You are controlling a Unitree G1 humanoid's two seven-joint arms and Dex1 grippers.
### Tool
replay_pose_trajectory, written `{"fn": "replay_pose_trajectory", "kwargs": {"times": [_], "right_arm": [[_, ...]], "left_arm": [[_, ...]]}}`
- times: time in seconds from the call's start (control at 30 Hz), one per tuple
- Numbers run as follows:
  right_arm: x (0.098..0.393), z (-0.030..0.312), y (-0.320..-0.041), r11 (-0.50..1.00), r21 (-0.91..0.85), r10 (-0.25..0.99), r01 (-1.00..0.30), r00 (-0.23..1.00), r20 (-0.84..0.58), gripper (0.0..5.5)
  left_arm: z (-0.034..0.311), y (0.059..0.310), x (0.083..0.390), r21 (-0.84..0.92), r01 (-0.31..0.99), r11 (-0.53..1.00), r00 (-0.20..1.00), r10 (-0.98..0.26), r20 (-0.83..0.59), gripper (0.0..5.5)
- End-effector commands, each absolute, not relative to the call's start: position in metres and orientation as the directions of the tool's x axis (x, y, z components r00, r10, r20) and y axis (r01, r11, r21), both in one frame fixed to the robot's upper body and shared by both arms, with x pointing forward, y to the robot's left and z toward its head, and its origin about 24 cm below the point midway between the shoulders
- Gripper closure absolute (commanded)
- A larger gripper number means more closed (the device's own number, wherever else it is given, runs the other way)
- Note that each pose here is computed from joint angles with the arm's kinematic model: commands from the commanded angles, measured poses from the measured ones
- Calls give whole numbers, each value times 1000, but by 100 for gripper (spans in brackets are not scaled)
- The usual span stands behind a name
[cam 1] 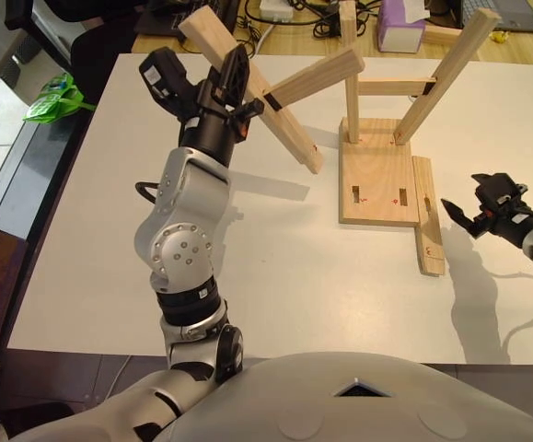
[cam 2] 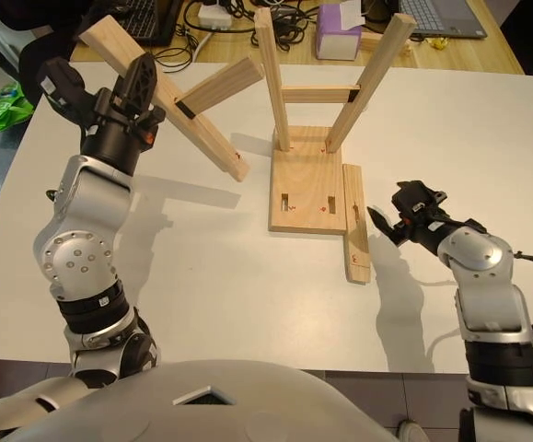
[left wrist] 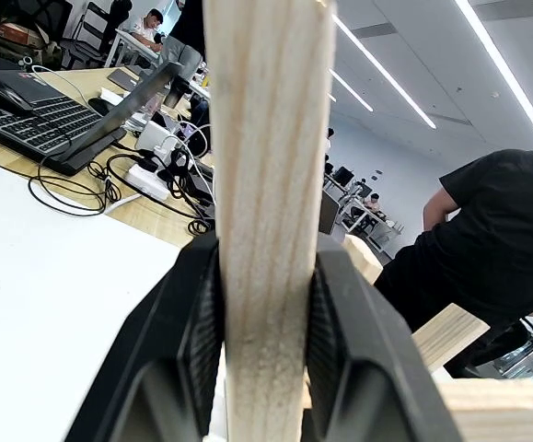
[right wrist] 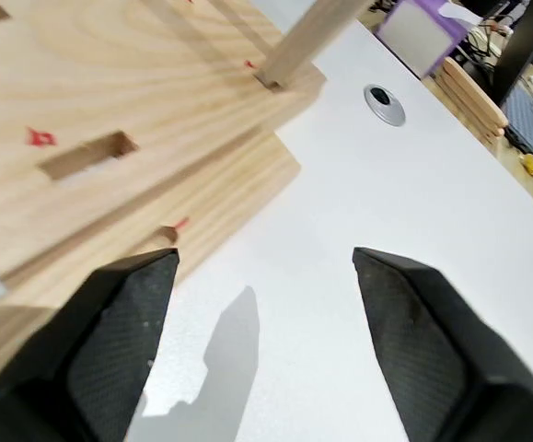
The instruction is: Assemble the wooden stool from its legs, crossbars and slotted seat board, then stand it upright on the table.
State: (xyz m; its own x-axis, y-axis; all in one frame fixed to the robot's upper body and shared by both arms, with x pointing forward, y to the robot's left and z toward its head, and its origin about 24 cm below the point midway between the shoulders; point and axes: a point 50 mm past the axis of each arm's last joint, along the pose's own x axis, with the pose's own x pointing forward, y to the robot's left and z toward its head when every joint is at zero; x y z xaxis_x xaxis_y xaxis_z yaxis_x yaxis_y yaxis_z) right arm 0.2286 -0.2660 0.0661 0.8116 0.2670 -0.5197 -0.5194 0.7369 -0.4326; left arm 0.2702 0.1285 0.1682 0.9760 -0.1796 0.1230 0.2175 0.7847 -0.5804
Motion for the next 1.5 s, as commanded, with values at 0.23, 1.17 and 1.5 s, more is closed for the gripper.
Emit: {"fn": "replay_pose_trajectory", "kwargs": {"times": [0.23,1.17,1.5], "right_arm": [[292,82,-223,697,-510,354,-505,860,-368,396],[290,22,-153,445,-347,544,-825,557,-628,550],[253,106,-186,493,-331,658,-805,594,-463,550]], "left_arm": [[178,125,280,-589,241,771,970,-167,178,448],[174,141,291,-505,283,815,953,-179,244,448],[154,134,318,-287,485,826,862,-396,316,448]]}}
